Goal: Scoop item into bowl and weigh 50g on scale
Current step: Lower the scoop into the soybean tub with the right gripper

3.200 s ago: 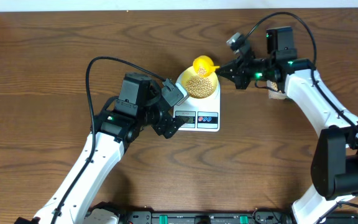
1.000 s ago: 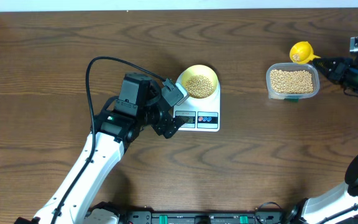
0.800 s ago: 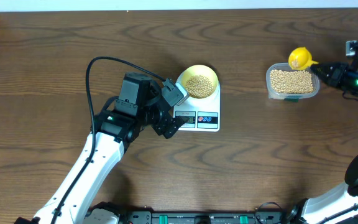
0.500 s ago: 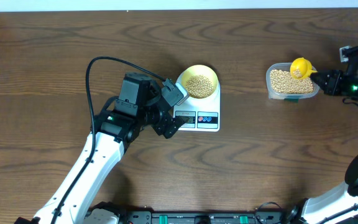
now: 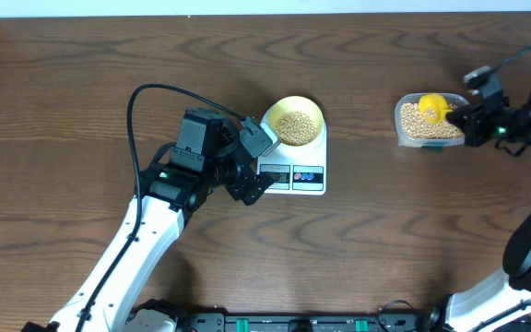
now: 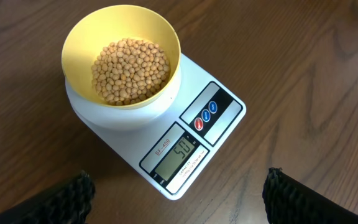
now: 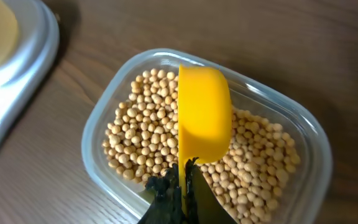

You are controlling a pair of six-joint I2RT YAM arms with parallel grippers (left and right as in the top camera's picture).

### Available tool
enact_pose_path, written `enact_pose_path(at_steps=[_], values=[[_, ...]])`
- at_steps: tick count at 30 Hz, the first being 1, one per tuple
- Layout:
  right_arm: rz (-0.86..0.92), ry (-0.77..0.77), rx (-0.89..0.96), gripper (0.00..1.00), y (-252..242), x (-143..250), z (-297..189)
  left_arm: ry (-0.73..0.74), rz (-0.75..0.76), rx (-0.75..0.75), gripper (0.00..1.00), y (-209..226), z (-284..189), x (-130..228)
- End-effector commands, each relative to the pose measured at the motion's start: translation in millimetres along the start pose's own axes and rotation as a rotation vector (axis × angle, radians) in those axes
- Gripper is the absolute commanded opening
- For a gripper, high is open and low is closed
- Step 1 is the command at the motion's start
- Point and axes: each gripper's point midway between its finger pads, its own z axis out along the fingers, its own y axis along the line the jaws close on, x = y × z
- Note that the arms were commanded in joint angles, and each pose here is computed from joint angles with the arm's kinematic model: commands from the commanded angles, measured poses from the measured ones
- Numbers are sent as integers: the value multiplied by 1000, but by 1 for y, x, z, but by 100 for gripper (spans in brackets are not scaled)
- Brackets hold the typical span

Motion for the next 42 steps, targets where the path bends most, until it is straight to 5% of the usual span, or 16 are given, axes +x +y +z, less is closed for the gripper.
enact_pose_path(at_steps=[1, 16, 28, 42], values=[[-111, 70, 59, 1, 0, -1, 6, 3, -2, -9, 89, 2, -1, 1], [-283, -7, 263, 1, 20, -59, -57, 3, -2, -8, 88, 2, -1, 1], [-268, -1, 283, 1, 28, -59, -72, 3, -2, -9, 89, 2, -1, 2], [730, -101, 259, 1, 25, -44, -72, 3, -2, -9, 88, 2, -1, 2]])
